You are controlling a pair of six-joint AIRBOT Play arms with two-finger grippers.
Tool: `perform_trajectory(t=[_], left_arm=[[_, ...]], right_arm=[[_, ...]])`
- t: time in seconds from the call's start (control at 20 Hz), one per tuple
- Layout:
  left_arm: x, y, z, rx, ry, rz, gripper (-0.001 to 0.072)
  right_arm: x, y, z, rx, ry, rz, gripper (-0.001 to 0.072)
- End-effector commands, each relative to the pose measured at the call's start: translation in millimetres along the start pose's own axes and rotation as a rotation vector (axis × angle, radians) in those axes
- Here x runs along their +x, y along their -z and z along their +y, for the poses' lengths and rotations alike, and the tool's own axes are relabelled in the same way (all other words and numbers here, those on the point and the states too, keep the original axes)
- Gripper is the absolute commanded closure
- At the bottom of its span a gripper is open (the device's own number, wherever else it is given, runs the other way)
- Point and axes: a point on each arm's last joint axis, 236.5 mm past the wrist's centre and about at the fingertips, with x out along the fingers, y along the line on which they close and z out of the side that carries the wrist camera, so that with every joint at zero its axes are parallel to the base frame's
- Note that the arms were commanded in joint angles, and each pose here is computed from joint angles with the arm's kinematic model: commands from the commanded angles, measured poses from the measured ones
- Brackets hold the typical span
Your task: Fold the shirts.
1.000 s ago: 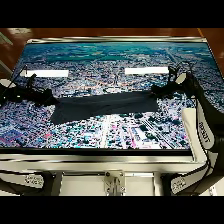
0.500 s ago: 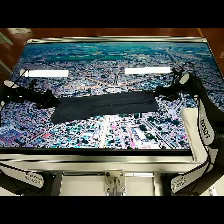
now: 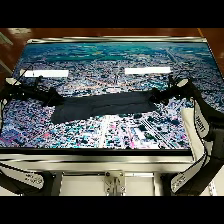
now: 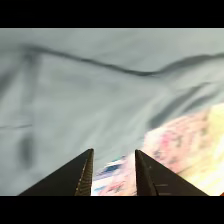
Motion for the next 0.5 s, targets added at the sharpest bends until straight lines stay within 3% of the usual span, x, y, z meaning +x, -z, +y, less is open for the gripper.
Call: perform_trajectory(t=[0.0,0.05,0.15,0.45], left_arm=[[18,-11,-40,0.035,0.09,-0.051,0.039],[27,-14,-51,0.048,0.099,-0.065,0.041],[54,-13,-77,0.125,0.098,-0.086,0.0671],[174,50,-169,0.299,0.113,-0.037,0.0671]], right_arm=[[-15,2,35,-0.078,-0.117,-0.004,0.0649],[-30,0,48,-0.124,-0.137,-0.025,0.0649],[-69,0,74,-0.189,-0.158,-0.078,0.065],[-193,53,150,-0.276,-0.214,-0.143,0.065]])
